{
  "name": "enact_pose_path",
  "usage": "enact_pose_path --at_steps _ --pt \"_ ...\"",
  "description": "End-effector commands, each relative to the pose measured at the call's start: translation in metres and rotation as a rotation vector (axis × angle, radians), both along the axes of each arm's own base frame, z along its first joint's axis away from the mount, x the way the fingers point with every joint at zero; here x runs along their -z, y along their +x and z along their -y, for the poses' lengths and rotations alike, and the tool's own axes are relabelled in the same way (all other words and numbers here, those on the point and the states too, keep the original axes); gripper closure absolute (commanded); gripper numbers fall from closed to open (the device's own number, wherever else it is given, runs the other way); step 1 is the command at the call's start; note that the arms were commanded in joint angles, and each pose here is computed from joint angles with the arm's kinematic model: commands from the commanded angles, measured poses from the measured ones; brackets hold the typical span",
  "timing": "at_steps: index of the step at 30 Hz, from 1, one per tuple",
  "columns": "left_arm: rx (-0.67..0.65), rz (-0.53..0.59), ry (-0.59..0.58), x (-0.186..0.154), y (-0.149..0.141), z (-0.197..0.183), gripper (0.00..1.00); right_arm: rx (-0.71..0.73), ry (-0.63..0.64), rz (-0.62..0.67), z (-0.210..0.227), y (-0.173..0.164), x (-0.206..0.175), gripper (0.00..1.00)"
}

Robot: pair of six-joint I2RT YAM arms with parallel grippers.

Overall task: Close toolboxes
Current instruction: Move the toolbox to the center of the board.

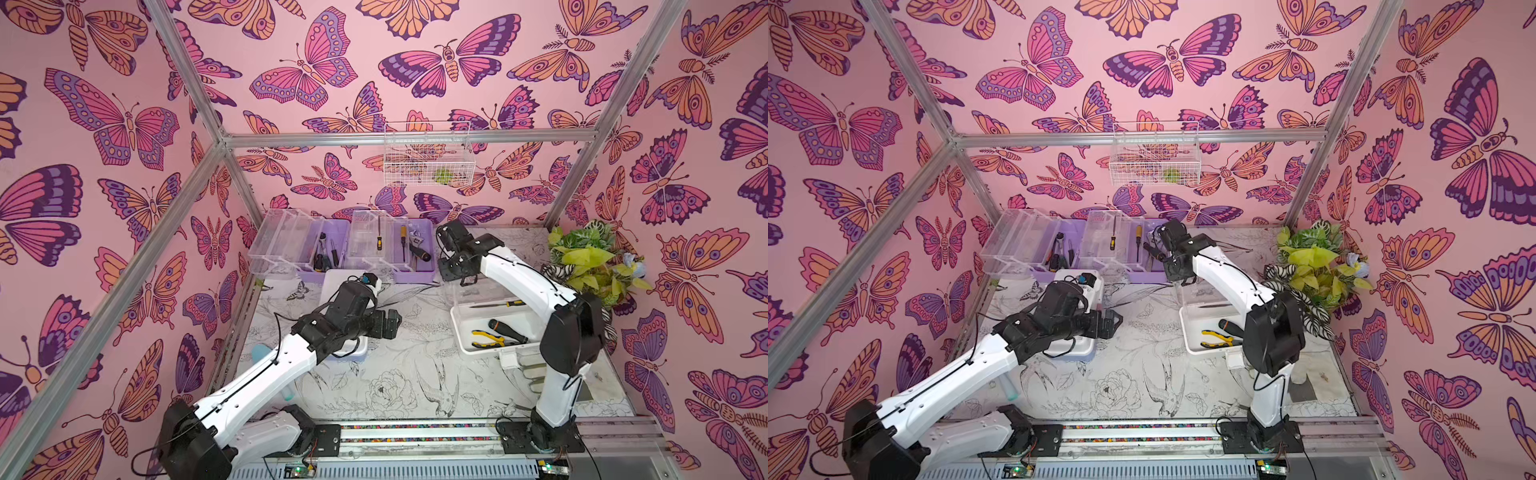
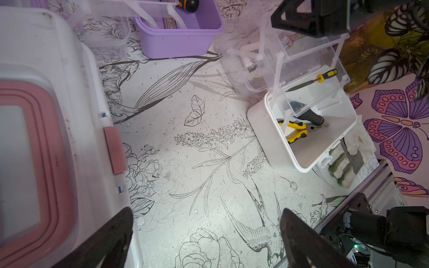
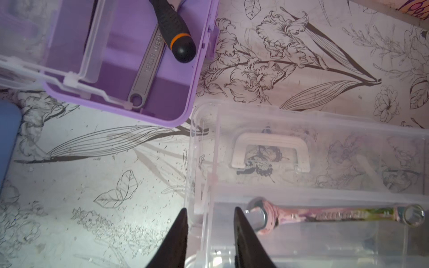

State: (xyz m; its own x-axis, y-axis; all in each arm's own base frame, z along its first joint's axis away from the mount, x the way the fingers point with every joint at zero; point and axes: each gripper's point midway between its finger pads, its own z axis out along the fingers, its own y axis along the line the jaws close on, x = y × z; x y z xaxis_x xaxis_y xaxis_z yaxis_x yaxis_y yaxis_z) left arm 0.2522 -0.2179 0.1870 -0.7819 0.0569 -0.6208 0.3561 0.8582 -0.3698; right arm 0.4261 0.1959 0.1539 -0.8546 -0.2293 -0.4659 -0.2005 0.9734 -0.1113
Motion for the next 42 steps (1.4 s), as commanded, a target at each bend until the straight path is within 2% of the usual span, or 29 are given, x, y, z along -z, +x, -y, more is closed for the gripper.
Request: enact_pose_path --at_steps 1,3,9,14,18,22,26,38,39,40,42 --pt "-0.005 -0.024 0.015 0.009 -0.006 -0.004 0.02 -0.019 -0.022 -0.053 0.001 0.0 0.01 0.67" --pt "-0.006 -0.019 0.013 0.008 -0.006 -0.004 0.02 -0.022 -0.019 -0.066 -0.001 0.001 0.014 0.7" --pt "-0.008 -0.016 0.013 0.008 -0.007 -0.006 0.02 -0.018 -0.04 -0.081 0.008 -0.01 0.015 0.9" --pt "-0.005 -0.02 0.017 0.009 -0.006 -0.004 0.02 -0.039 -0.035 -0.096 0.015 -0.03 0.015 0.93" --pt "0.003 -0.026 0.016 0.009 -0.005 -0.002 0.02 -0.085 0.03 -0.137 0.01 -0.052 0.014 0.93" --pt "0.001 -0.023 0.011 0.008 -0.005 -0.002 0.02 -0.143 0.105 -0.158 -0.002 -0.083 0.005 0.93" --pt "-0.01 -0.015 0.017 0.006 -0.003 -0.005 0.02 -0.267 0.174 -0.186 -0.028 -0.12 -0.002 0.93" --pt "-0.143 -0.106 -0.017 0.027 -0.004 -0.048 0.14 -0.785 0.352 -0.349 -0.112 -0.233 -0.003 0.92" --pt "-0.147 -0.112 -0.016 0.029 -0.005 -0.05 0.14 -0.804 0.362 -0.353 -0.116 -0.237 -0.006 0.9" --pt "-0.149 -0.116 -0.016 0.031 -0.005 -0.05 0.15 -0.807 0.389 -0.332 -0.118 -0.24 -0.02 0.84" --pt "-0.146 -0.126 -0.011 0.034 -0.005 -0.05 0.16 -0.761 0.421 -0.309 -0.119 -0.238 -0.038 0.67"
